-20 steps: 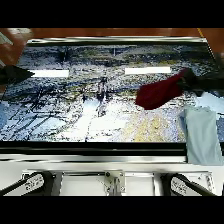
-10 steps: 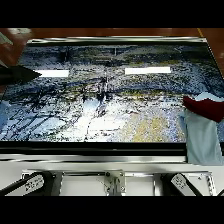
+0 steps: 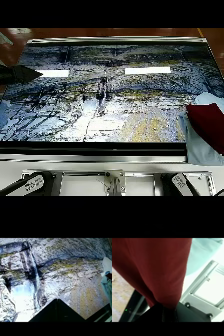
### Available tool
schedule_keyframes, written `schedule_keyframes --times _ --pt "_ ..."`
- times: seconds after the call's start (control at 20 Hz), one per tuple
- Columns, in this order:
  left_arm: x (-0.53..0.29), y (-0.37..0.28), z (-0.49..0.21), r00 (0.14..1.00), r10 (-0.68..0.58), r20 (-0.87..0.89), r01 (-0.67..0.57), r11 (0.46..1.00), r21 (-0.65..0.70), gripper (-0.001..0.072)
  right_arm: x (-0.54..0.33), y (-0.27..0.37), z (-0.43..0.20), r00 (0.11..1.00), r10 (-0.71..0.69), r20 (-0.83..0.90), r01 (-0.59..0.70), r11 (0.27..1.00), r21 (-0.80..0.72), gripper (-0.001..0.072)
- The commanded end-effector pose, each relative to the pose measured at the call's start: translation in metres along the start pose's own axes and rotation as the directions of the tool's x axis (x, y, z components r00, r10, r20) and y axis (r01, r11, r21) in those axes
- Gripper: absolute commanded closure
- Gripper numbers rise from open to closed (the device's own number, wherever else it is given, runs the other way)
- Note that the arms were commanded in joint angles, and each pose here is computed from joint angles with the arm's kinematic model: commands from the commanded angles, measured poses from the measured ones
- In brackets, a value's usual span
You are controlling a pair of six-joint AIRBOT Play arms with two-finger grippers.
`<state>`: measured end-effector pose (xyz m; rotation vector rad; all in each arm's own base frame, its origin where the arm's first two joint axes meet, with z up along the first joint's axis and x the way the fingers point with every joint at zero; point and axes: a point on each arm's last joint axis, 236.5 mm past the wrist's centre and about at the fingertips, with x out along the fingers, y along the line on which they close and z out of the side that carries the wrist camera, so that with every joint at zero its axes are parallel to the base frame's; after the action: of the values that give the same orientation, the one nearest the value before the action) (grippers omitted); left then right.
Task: Fold the shirts.
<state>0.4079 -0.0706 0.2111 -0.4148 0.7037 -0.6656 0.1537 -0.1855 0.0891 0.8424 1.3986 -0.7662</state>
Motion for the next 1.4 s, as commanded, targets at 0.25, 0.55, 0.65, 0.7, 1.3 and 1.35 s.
schedule_keyframes --times 0.25,0.55,0.65,0.7,1.3,1.35 --pt "-0.006 -0.011 0.004 1.000 -0.010 0.022 0.010 1.000 0.014 0.0668 0.059 -0.073 -0.043 0.938 -0.289 -0.192 0.296 0.955 0.007 0.0647" --pt "-0.006 -0.006 0.012 0.999 0.012 0.053 -0.012 1.000 0.013 0.0669 0.056 -0.071 -0.027 0.950 -0.285 -0.127 0.282 0.959 -0.043 0.0026" --pt "-0.006 -0.002 0.018 0.996 0.029 0.079 -0.031 0.999 0.014 0.0669 0.038 -0.045 -0.007 0.983 -0.180 -0.040 0.178 0.982 -0.061 0.0027" --pt "-0.003 0.000 0.018 0.996 0.046 0.077 -0.048 0.999 0.023 0.0670 0.021 -0.022 0.013 0.995 -0.084 0.054 0.089 0.992 -0.090 0.0027" --pt "0.075 0.079 -0.181 0.524 0.521 -0.674 -0.458 0.839 0.292 0.0106 0.018 0.182 -0.006 0.991 0.104 0.086 -0.019 0.736 -0.676 0.0027" --pt "0.078 0.078 -0.186 0.513 0.516 -0.686 -0.449 0.843 0.297 0.0105 0.026 0.188 -0.014 0.995 0.082 0.054 -0.022 0.721 -0.693 0.0027"
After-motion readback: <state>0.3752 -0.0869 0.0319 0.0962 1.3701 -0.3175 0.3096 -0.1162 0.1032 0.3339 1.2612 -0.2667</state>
